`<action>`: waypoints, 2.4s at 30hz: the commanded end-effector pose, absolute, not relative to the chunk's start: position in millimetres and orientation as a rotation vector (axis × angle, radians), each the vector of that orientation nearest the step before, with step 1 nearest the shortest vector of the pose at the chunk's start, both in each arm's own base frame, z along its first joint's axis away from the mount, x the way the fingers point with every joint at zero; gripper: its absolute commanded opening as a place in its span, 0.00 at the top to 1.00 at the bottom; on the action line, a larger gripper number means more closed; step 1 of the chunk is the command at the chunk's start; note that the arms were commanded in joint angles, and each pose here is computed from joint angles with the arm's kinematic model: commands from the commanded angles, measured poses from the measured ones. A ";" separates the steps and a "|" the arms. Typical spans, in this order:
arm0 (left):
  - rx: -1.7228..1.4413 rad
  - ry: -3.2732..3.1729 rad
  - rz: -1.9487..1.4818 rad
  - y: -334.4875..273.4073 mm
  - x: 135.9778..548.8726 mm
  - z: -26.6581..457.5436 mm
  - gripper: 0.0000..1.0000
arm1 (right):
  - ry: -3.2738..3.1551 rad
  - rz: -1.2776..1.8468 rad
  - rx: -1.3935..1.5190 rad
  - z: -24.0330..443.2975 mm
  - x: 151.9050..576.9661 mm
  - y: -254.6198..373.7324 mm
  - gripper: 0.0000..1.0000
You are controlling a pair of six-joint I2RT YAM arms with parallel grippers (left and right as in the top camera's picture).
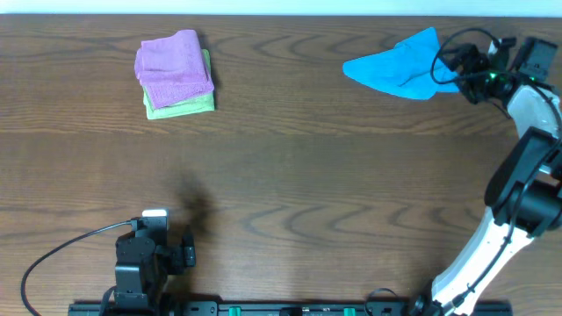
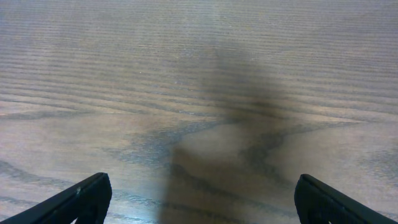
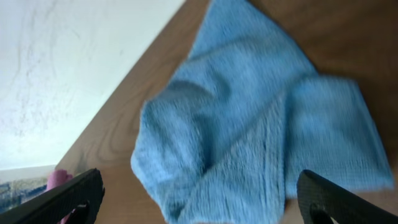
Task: Fold the cloth
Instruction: 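Reach the right gripper to the crumpled blue cloth and grasp its edge, then lift the blue cloth with the right gripper and pull it toward center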
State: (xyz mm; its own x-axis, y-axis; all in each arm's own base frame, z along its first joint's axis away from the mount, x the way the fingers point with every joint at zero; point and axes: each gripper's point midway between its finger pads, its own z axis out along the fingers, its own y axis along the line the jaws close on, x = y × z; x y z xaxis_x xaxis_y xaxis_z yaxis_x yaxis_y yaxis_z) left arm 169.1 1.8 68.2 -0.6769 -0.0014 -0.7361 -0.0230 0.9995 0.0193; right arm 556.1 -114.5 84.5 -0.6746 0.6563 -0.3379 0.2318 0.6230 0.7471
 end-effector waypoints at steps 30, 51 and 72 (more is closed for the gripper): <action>-0.009 2.381 0.049 3.6 160.2 48.4 0.05 | 2.323 0.913 0.538 88.0 574.4 -50.6 0.99; -0.010 2.381 0.049 3.6 160.2 48.4 0.05 | 2.306 0.781 0.354 308.7 457.3 87.9 0.99; -0.010 2.381 0.049 3.6 160.2 48.4 0.05 | 2.429 0.415 0.485 344.9 299.5 71.4 0.99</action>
